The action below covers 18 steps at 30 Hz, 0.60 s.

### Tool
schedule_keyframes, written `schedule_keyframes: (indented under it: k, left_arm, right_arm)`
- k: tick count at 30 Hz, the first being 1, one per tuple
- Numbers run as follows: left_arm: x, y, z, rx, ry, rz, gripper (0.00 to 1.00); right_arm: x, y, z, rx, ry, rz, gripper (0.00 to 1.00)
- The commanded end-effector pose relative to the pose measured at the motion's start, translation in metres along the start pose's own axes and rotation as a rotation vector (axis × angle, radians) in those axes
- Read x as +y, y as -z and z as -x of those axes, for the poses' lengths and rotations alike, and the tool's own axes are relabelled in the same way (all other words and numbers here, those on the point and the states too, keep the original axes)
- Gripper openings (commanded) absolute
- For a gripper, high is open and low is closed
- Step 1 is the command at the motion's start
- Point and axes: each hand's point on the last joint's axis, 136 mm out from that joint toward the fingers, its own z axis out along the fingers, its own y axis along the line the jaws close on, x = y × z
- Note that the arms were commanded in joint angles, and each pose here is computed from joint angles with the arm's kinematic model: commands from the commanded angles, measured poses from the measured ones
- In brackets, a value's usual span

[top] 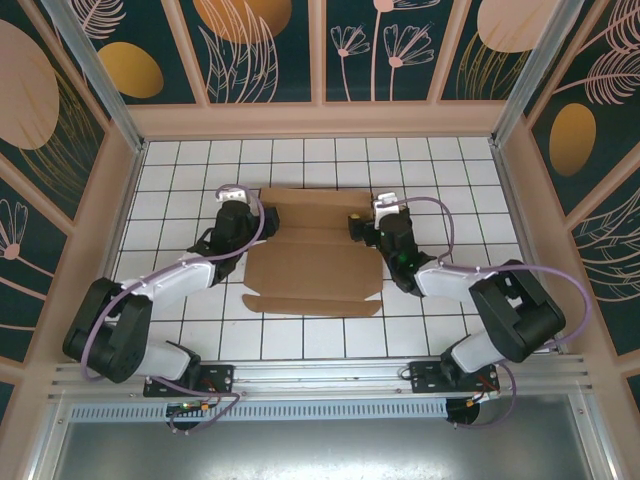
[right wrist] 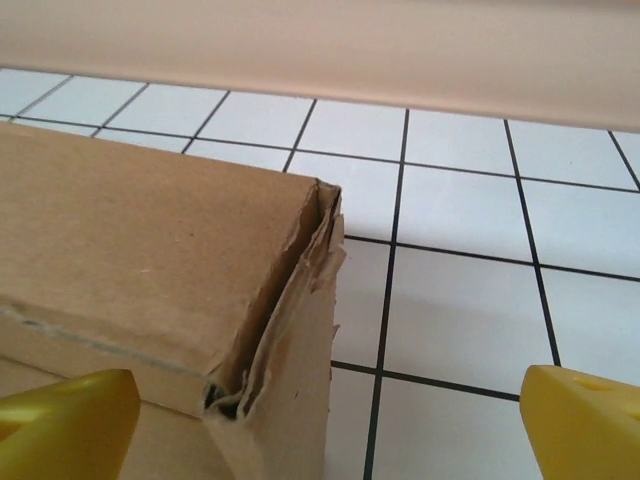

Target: Fold the paper box

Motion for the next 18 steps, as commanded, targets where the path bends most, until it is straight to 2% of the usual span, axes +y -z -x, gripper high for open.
schedule_keyframes:
  k: [1, 8, 13, 16, 18]
  left_arm:
    - [-0.006, 0.013, 0.01, -0.043, 0.027, -0.057, 0.9]
    - [-0.019, 0.042, 0.023, -0.086, 0.034, -0.156, 0.92]
    - [-0.029, 0.093, 0.061, -0.26, 0.081, -0.262, 0.87]
    - [-0.032, 0.092, 0.077, -0.265, 0.1, -0.262, 0.87]
    - [-0.031, 0.078, 0.08, -0.227, 0.124, -0.251, 0.86]
  right_arm:
    - [0.001, 0.011, 0.024, -0.094, -0.052, 0.035, 0.99]
    - [0.008, 0.028, 0.035, -0.151, -0.059, 0.107, 0.99]
    - [0.025, 0.062, 0.058, -0.258, -0.075, 0.263, 0.97]
    - [0.018, 0.08, 0.076, -0.328, -0.143, 0.289, 0.95]
    - [0.009, 0.076, 0.083, -0.305, -0.204, 0.255, 0.94]
